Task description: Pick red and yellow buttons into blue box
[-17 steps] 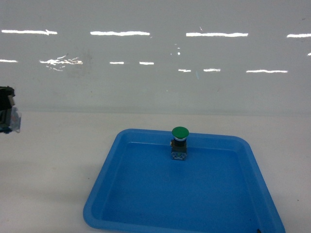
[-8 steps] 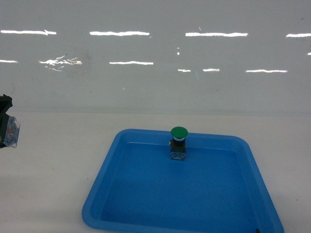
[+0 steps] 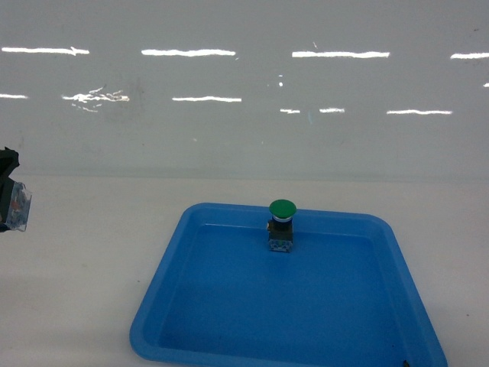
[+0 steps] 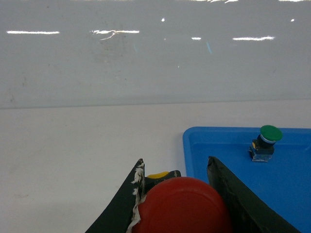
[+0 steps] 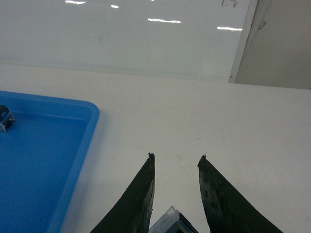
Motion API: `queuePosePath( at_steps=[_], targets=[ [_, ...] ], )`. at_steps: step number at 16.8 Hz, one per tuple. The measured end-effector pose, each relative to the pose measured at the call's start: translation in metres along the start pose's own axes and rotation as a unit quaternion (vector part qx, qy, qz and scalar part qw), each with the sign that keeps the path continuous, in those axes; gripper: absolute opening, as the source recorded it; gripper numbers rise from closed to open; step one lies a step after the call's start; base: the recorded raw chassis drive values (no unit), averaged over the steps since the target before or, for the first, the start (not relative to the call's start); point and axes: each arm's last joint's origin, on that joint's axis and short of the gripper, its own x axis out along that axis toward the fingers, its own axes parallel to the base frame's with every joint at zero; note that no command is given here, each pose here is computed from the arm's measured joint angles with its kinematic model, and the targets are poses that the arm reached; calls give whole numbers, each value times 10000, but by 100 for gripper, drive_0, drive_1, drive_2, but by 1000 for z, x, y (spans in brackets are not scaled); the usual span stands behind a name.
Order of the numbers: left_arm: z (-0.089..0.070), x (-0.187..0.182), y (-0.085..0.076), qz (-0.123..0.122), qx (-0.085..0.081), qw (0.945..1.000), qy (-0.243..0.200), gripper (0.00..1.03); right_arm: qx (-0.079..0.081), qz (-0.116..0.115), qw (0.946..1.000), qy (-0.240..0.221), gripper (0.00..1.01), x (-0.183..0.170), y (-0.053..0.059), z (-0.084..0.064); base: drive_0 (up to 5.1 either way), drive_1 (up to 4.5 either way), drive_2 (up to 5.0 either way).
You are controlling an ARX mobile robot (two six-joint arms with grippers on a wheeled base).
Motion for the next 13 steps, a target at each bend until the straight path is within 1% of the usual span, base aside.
queuePosePath(
  at_steps=[3, 6, 13],
  targets=[
    [0, 0, 1, 29, -2, 10000, 2, 31, -1, 2, 10000, -2, 26, 0, 0, 0, 428, -435, 25],
    [0, 0, 1, 29, 1, 10000, 13, 31, 0, 4, 10000, 1, 26, 0, 0, 0, 463, -388, -78],
    [0, 0, 0, 25, -1, 10000, 2, 31, -1, 1, 10000, -4, 26, 0, 0, 0, 500, -246, -246]
  ],
)
